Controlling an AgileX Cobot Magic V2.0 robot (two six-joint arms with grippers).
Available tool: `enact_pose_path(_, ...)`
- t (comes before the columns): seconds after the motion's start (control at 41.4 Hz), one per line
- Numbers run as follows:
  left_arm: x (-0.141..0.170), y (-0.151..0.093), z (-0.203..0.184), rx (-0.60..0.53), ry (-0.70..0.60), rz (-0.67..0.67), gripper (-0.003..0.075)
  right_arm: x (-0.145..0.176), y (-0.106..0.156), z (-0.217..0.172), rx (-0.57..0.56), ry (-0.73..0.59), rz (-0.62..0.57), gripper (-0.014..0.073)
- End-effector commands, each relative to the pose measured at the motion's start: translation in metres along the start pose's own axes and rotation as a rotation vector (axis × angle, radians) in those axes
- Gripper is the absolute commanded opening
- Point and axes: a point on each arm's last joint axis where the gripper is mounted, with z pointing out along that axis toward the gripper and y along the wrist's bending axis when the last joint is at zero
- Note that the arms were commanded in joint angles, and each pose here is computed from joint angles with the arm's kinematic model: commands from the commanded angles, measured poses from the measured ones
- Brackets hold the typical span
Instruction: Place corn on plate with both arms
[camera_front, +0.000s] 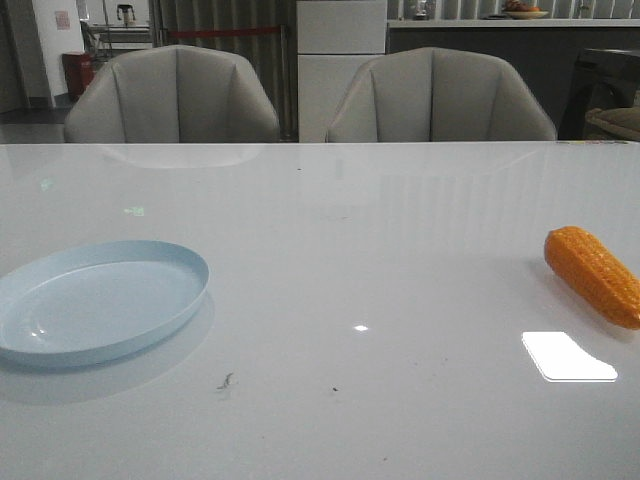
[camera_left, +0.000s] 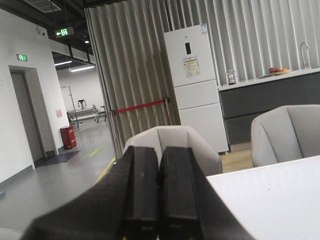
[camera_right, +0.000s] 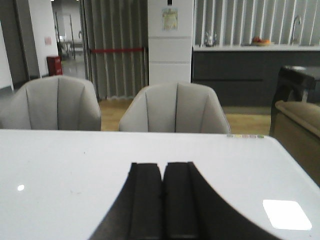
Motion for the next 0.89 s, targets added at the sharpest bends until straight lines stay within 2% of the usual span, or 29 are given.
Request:
enact_pose_path(0.0,-0.028,0.006,0.023,0.006,-0.005,-0.005,0.0089,-0.031,0.001,0.022,0.001,0.015,-0.001,0.0031)
enact_pose_path(0.193,-0.028,0.007,0.078,0.044,0.205,-0.026,0.0089,-0.041,0.001,0.077,0.008,0.131,0.001,0.0031)
enact_pose_path(0.362,-0.003,-0.001,0.114,0.076,0.357,-0.073,0.0089,-0.018,-0.001,0.116,0.015,0.274,0.002,0.0031)
enact_pose_path(0.556,0.024,-0.008,0.135,0.089,0.485,-0.168,0.0092,0.006,-0.002,0.142,0.020,0.399,0.004,0.0034)
enact_pose_path(0.652,0.032,-0.011,0.141,0.087,0.524,-0.220,0.0138,0.013,-0.003,0.148,0.021,0.432,0.004,0.0043)
enact_pose_path(0.725,0.038,-0.013,0.144,0.085,0.550,-0.248,0.0205,0.016,-0.003,0.151,0.022,0.448,0.004,0.0105)
enact_pose_path(0.87,0.046,-0.015,0.149,0.088,0.584,-0.251,0.0382,0.017,-0.003,0.151,0.022,0.451,0.004,0.0383)
